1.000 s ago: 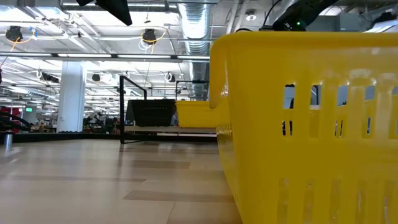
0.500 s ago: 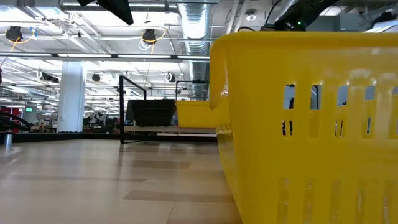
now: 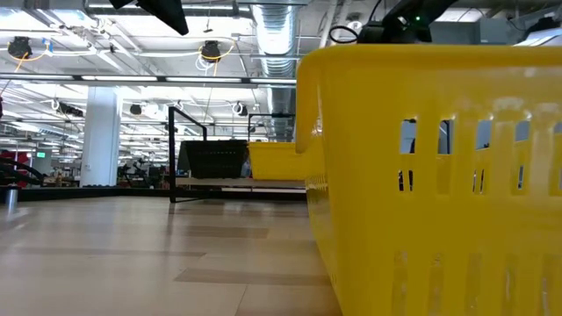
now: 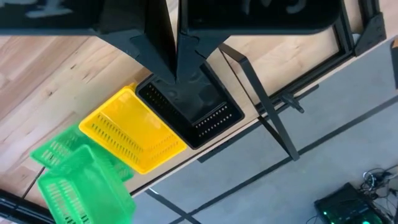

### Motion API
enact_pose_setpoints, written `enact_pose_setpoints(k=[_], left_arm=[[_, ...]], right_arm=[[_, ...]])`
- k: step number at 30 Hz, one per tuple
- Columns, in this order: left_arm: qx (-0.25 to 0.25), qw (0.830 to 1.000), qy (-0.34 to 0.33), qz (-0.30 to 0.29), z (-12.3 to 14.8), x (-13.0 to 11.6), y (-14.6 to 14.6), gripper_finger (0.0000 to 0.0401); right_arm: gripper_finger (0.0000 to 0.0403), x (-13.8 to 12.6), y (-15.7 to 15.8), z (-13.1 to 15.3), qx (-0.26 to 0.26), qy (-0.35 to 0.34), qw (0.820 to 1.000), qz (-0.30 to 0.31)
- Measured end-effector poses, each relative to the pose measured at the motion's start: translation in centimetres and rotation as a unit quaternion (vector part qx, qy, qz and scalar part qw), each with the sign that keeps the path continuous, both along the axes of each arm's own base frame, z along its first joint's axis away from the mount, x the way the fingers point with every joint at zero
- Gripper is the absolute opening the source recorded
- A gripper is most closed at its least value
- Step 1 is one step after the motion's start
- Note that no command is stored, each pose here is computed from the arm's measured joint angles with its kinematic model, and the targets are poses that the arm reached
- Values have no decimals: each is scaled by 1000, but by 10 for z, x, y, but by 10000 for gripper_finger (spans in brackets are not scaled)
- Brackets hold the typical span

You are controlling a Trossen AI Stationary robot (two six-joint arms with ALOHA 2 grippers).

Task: Stack baskets on shelf by color
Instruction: Stack the top green bin on top of the stacked green bins on the shelf

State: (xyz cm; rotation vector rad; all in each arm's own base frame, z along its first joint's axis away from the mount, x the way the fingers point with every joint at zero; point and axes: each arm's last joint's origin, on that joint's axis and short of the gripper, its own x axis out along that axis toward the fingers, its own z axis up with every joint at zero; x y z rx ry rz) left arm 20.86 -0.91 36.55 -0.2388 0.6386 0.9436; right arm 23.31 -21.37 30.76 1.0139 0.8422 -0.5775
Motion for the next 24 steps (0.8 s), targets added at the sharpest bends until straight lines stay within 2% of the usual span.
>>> enact_pose_setpoints(k=[10,24], left_arm=[[6,1000,10,-9,0,0,0,0],[3,1000,4,-4,0,0,0,0]], right_arm=[[0,0,5,-2,2,28,1000,-4],[0,-4,-4,1,-14,8,1000,-16]])
